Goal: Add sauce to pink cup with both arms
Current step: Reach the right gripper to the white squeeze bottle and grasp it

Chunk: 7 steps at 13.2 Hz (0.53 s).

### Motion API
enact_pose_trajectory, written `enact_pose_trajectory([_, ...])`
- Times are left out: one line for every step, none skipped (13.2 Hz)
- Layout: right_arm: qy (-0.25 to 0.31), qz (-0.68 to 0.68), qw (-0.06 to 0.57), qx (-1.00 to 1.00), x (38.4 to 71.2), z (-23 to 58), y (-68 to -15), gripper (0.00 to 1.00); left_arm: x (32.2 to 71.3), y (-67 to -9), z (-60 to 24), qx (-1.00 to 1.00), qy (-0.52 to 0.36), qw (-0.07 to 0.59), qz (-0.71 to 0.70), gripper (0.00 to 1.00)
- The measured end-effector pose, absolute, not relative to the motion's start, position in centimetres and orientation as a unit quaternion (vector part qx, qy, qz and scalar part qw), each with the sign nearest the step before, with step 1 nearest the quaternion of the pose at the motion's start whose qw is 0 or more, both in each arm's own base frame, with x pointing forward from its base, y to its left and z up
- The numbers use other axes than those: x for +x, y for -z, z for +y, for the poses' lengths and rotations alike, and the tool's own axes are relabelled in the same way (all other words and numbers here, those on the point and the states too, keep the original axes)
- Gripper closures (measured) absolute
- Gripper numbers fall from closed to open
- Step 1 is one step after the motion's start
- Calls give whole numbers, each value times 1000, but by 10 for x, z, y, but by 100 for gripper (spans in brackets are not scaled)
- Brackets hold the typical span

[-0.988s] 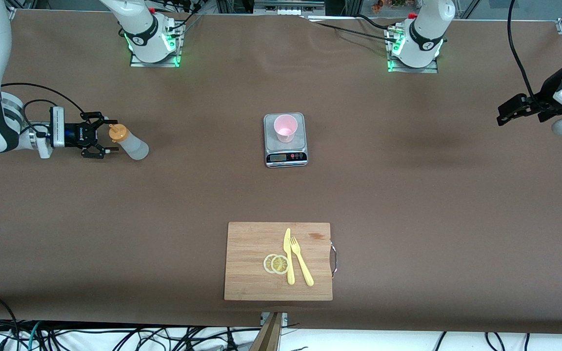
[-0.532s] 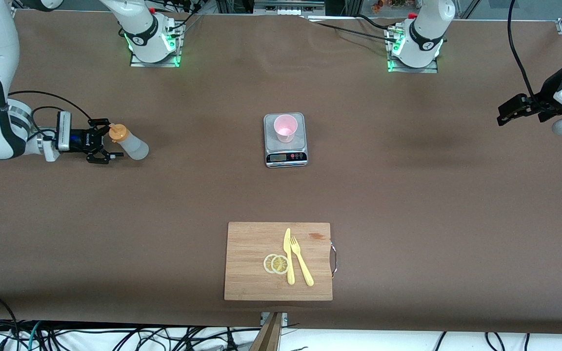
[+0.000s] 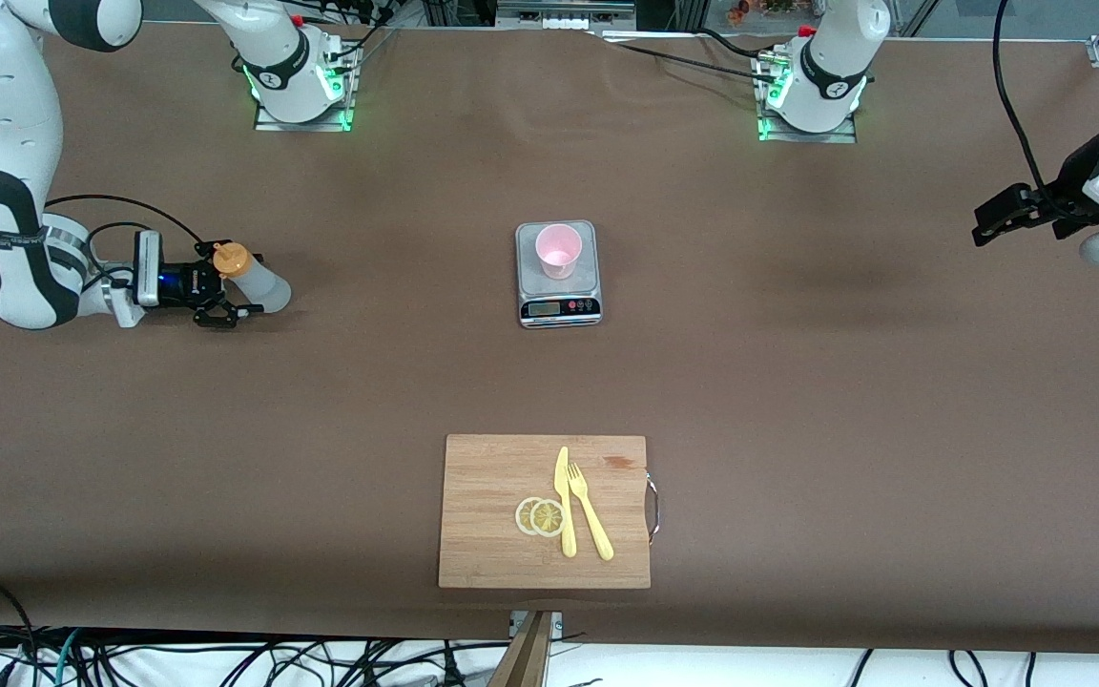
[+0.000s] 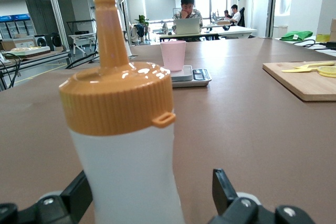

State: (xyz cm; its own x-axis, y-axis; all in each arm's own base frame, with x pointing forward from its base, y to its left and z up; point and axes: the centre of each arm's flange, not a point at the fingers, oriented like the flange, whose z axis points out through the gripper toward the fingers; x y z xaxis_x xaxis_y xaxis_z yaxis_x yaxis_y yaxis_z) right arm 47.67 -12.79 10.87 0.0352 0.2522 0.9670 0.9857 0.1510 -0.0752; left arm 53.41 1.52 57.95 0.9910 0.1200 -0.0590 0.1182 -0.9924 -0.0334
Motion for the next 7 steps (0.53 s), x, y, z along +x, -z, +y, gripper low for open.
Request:
enact_pose_trajectory([378, -582, 488, -529, 476, -127, -108, 7, 534, -580, 15, -998, -30, 15, -60, 0])
enact_pose_trajectory([379, -580, 492, -527, 476, -125, -108, 19, 534, -580, 15, -998, -30, 15, -60, 0])
enact_pose_trajectory([380, -579, 494, -525, 476, -124, -108, 20, 534, -580, 15, -998, -30, 15, -60, 0])
enact_pose_trajectory([380, -579, 495, -524, 476, -123, -108, 26, 534, -580, 15, -998, -30, 15, -60, 0])
enact_pose_trajectory([381, -578, 497, -523, 476, -123, -108, 39, 534, -580, 15, -998, -30, 15, -60, 0])
enact_pose_trajectory([381, -578, 498, -523, 475, -122, -108, 52, 534, -580, 15, -998, -30, 15, -60, 0])
enact_pose_trajectory([381, -576, 500, -522, 475, -122, -107, 58, 534, -580, 15, -998, -30, 15, -60, 0])
